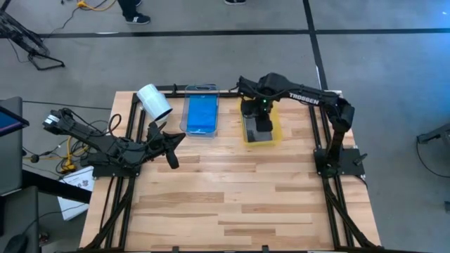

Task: Pick & place jewel cases by type
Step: Return to Home Position

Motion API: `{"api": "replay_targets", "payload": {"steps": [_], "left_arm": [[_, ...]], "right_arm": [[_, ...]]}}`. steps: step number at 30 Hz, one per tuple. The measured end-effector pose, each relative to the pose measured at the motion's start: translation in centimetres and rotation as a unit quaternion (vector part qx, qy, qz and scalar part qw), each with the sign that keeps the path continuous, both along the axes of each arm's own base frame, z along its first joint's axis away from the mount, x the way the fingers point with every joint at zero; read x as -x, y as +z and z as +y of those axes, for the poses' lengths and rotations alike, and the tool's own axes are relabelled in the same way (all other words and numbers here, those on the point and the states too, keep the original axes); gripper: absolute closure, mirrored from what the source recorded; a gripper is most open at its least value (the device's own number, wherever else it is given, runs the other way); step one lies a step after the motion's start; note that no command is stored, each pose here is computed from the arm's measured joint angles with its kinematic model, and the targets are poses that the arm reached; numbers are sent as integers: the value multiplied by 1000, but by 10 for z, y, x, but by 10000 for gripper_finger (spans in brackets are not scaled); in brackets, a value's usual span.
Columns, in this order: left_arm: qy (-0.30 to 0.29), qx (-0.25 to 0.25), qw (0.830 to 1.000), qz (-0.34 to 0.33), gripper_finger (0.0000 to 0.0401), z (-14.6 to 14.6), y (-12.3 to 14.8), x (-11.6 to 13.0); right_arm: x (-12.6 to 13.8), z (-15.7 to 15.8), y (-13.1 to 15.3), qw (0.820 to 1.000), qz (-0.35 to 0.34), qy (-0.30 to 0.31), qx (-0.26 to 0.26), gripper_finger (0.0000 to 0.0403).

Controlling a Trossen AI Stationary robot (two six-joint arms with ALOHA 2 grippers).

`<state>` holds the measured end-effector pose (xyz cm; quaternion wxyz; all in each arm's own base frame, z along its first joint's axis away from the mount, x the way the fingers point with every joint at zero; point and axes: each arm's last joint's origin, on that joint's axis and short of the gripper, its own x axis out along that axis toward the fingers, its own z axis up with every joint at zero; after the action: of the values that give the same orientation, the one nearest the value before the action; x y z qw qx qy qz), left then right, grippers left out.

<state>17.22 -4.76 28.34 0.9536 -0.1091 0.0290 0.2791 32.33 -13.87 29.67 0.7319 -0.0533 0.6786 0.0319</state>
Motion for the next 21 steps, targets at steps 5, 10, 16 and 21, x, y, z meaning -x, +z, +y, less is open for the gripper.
{"api": "replay_targets", "payload": {"steps": [5,10,16,21], "left_arm": [[0,7,1000,-4,401,0,0,0],[4,4,1000,-3,401,0,0,0],[62,-21,998,5,401,3,0,2],[68,-14,997,-39,401,3,11,1]], "right_arm": [[4,-16,2,997,-20,-73,9,239],[12,-24,19,989,-83,-123,-4,228],[28,-14,72,957,-256,-131,-29,229],[60,4,122,921,-368,-123,-3,236]]}}
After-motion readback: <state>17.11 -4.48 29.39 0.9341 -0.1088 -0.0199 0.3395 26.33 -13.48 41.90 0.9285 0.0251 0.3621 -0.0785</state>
